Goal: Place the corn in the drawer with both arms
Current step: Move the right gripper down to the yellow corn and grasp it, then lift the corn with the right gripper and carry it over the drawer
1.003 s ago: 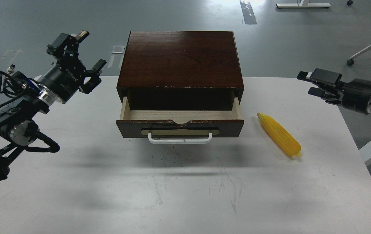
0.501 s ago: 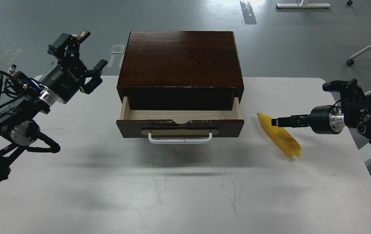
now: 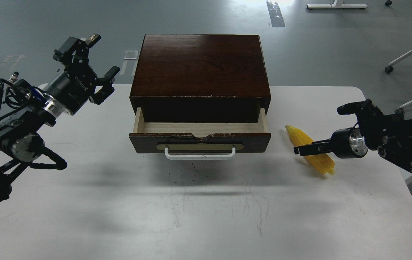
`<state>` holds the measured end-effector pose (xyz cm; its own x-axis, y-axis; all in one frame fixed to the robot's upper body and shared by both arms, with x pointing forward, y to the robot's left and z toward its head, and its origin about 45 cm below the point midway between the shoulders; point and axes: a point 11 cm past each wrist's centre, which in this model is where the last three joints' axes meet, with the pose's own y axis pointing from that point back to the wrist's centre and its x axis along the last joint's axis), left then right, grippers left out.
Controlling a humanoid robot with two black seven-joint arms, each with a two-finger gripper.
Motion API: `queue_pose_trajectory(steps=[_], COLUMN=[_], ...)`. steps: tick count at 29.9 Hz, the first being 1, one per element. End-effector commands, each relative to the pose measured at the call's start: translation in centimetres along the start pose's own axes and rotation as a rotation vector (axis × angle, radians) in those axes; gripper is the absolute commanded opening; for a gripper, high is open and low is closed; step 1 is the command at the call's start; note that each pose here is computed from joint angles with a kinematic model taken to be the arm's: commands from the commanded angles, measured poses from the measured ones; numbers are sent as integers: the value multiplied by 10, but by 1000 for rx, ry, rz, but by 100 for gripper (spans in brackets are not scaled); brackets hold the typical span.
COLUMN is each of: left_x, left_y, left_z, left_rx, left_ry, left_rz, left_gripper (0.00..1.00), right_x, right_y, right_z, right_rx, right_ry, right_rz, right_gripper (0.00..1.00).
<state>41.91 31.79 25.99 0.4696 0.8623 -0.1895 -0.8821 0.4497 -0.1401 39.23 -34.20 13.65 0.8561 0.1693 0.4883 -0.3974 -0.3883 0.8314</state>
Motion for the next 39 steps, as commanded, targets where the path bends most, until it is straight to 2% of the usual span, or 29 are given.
queue_pose_trajectory(steps=[1, 5, 7, 9, 13, 19, 23, 25, 27, 33, 39], left_x=[0, 0, 1, 1, 2, 1, 1, 2, 1, 2, 2], left_y=[1, 1, 1, 1, 1, 2, 2, 2, 2, 1, 1], left_z=[0, 0, 1, 1, 2, 3, 4, 4, 4, 7, 9], left_rx=[3, 3, 0, 1, 0, 0, -1, -1, -1, -10, -14], left_ry=[-1, 0, -1, -1, -4, -5, -5, -6, -6, -6, -8], left_rz=[-2, -3, -2, -2, -1, -5, -7, -6, -8, -6, -6], left_gripper=[99, 99, 99, 99, 99, 99, 99, 99, 99, 99, 99], right_x=[-7, -8, -7, -8, 1, 66, 141, 160, 187, 207, 197], right_y=[-1, -2, -1, -1, 3, 41, 85, 96, 113, 115, 98], right_z=[2, 4, 6, 8, 7, -2, -46, -64, -101, -194, -259], right_rx=[-9, -15, -18, -23, -25, -32, 12, 33, 76, 199, 234], right_ry=[12, 26, 44, 59, 81, 157, 271, 310, 384, 551, 761], right_rz=[-17, -10, 21, 32, 71, 209, 338, 367, 397, 352, 243], right_gripper=[72, 56, 43, 35, 25, 28, 31, 32, 33, 33, 33])
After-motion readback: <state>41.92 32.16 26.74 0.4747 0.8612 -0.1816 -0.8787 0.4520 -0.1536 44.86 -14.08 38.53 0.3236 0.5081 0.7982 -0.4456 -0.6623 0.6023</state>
